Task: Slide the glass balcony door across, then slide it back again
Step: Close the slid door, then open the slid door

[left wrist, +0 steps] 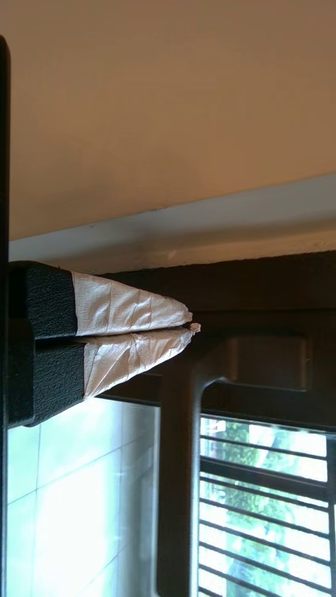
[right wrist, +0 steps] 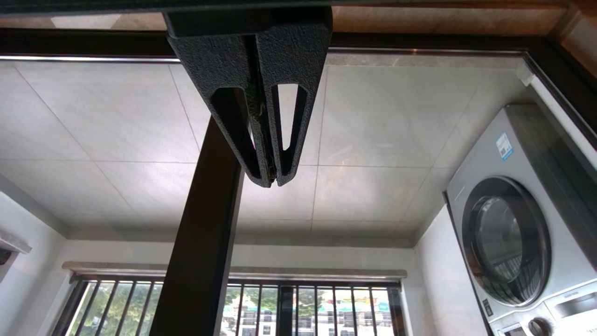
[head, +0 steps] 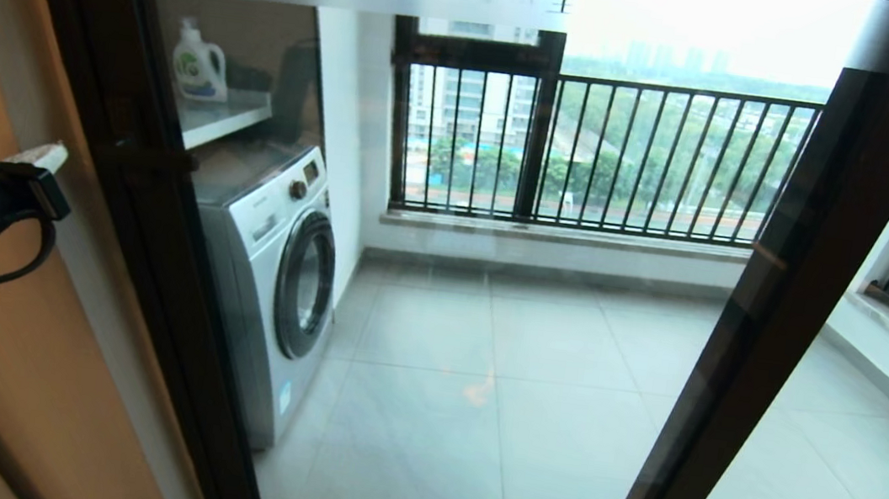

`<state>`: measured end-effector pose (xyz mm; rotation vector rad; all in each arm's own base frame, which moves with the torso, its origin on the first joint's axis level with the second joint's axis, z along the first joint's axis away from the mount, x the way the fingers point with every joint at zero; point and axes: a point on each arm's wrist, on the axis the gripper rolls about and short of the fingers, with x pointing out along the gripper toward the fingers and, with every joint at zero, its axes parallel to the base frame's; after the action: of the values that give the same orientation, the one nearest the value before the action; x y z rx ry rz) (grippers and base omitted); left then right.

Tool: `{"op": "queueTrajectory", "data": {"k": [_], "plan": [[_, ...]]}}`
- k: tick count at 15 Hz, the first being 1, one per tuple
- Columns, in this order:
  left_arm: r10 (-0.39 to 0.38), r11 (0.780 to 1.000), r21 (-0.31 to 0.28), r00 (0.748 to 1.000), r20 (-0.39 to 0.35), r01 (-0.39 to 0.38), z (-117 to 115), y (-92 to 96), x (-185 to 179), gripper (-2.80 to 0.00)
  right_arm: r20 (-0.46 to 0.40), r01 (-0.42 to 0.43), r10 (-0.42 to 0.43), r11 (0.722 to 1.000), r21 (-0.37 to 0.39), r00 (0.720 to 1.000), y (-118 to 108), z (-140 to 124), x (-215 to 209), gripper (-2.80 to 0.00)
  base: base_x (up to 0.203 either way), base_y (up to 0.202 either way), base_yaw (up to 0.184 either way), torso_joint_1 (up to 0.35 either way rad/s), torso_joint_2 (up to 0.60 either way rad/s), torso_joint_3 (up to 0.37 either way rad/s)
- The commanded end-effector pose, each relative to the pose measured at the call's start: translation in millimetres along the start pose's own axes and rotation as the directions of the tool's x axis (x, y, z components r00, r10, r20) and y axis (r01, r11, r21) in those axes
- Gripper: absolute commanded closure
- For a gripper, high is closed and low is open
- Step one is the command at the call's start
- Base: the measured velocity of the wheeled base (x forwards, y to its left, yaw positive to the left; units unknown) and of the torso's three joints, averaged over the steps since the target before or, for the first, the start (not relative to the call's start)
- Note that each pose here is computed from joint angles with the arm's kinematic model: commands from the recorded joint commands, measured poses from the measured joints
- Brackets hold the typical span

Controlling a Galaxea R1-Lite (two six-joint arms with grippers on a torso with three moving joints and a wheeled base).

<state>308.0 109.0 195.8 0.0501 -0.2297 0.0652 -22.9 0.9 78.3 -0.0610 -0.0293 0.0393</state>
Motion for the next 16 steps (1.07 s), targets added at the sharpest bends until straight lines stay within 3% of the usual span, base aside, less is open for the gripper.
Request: {"op": "queueTrajectory", "data": {"k": [1,4,8,10,16], "plan": [[-0.032,0.999,0.000,0.999,0.027,0.032,13,-8.7,6,0.00,-0.011,-0.002,0.002,1.000,0.000,1.000,0,-3,1,0.00,0.000,0.000,0.000,0.000,0.00,0.000],[-0.082,0.997,-0.004,0.995,0.061,0.083,33,-24.2,24,0.00,-0.013,-0.002,0.002,1.000,0.000,1.000,0,-3,1,0.00,0.000,0.000,0.000,0.000,0.00,0.000],[-0.203,0.978,-0.038,0.978,0.049,0.205,54,-67.2,40,0.00,-0.011,0.000,0.000,1.000,0.000,1.000,0,-3,1,0.00,0.000,0.000,0.000,0.000,0.00,0.000],[-0.213,0.976,-0.052,0.977,0.022,0.214,45,-78.7,42,0.00,-0.012,-0.001,0.001,1.000,0.000,1.000,0,-3,1,0.00,0.000,0.000,0.000,0.000,0.00,0.000],[-0.195,0.979,-0.074,0.978,-0.077,0.189,16,-80.3,34,0.00,-0.013,-0.001,0.001,1.000,0.000,1.000,0,-3,1,0.00,0.000,0.000,0.000,0.000,0.00,0.000]]}}
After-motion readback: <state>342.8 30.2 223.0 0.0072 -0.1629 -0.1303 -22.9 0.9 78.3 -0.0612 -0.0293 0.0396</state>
